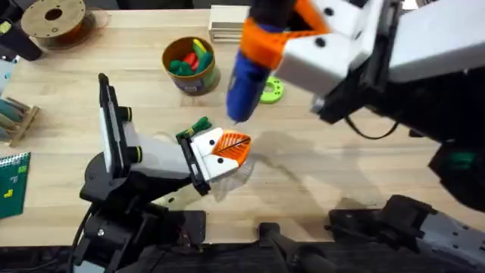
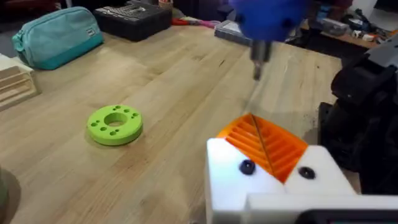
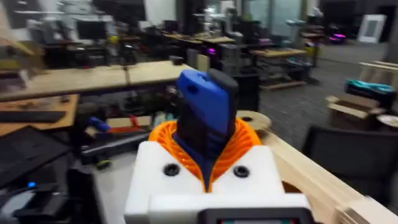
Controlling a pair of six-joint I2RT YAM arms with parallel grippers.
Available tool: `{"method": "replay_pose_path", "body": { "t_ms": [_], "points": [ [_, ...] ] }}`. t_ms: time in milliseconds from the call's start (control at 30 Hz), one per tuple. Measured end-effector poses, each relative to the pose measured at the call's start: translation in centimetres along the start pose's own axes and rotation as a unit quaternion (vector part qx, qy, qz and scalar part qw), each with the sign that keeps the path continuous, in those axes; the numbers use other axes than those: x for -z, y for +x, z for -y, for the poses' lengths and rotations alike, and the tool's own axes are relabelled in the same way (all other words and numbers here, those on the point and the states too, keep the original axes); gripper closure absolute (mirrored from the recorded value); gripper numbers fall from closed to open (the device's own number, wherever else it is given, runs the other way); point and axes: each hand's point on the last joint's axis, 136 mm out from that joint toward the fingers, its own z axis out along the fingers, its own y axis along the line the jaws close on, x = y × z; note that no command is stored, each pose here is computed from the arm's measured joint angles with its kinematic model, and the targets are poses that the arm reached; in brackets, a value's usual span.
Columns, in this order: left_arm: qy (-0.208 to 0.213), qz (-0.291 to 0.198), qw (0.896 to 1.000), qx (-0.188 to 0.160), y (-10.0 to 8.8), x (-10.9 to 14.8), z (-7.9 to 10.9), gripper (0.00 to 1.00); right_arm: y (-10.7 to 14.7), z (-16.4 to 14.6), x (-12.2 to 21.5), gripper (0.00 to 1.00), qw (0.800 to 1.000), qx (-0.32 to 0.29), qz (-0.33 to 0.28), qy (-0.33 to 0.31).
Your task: Pick up the gripper from the table and insert it into the empty holder that is missing its gripper. Then pick up a screw, insert it into the mounting hole, and use the screwdriver to tighten it. Finally, clean up the table by picking up the vegetable and placing it into the bucket.
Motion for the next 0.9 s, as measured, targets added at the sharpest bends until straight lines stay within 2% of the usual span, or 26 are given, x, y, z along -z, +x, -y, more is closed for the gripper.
{"method": "replay_pose_path", "body": {
  "t_ms": [200,267,433,900],
  "points": [
    [0.000,0.000,1.000,0.000,0.0,0.0,0.0,0.997,0.5,-2.5,-1.4,0.969,0.999,-0.007,0.006,-0.045],
    [0.000,0.000,1.000,0.000,0.0,0.0,0.0,0.997,1.3,-3.0,-2.5,0.969,0.998,-0.010,0.006,-0.056],
    [0.000,0.000,1.000,0.000,0.0,0.0,0.0,0.997,2.6,-3.0,-3.2,0.969,0.998,-0.015,-0.008,-0.059],
    [0.000,0.000,1.000,0.000,0.0,0.0,0.0,0.997,3.8,-2.8,-3.8,0.969,0.998,-0.021,-0.022,-0.060]
  ]
}}
